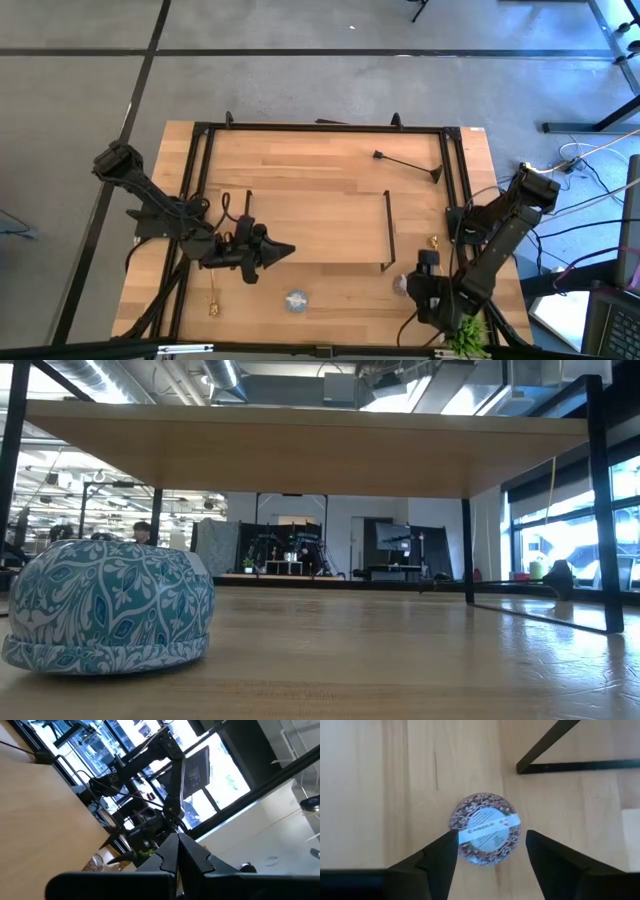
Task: Pick & Place candle stick holders
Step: Put the red scented candle on the shelf
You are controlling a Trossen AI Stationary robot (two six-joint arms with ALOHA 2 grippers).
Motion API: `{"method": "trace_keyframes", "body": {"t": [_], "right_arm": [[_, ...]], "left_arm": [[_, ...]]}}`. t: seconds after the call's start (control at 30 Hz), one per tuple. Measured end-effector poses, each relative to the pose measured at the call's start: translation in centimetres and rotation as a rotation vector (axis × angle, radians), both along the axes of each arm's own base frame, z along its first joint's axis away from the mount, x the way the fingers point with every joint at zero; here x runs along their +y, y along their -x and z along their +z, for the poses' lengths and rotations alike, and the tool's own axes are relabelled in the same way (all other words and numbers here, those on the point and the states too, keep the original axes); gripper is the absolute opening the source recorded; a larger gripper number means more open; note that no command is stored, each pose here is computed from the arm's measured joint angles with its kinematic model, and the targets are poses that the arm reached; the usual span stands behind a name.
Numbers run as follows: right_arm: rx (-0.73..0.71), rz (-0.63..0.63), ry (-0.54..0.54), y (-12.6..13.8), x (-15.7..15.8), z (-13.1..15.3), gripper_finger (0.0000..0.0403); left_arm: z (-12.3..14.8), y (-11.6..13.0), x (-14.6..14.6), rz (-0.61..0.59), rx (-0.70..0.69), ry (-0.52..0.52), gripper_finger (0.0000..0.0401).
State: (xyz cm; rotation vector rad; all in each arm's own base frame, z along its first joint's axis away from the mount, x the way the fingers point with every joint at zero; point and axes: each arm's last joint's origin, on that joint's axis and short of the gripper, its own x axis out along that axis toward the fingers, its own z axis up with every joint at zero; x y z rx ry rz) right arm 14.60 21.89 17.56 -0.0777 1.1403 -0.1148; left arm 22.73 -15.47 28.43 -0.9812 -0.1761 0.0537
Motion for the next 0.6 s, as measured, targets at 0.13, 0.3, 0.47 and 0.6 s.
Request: {"method": "trace_keyframes", "body": {"t": [0.13, 0.3, 0.47, 0.6], "right_arm": [[0.007, 0.070, 0.025, 0.0, 0.0, 0.1, 0.0223], [-0.014, 0.020, -0.019, -0.2, 0.4, 0.7, 0.0220], [-0.058, 0.019, -0.138, -0.8, 1.4, 1.0, 0.0220], [-0.096, 0.040, -0.190, -1.1, 2.0, 1.2, 0.0220]], "left_arm": [[0.0, -0.2, 0.2, -0.014, -0.003, 0.000, 0.0002], [0.0, -0.4, 0.4, -0.036, -0.006, -0.006, 0.0003], [-0.1, -0.5, 0.4, -0.050, 0.004, -0.046, 0.0002], [-0.2, -0.5, 0.3, -0.060, 0.018, -0.060, 0.0003]]}}
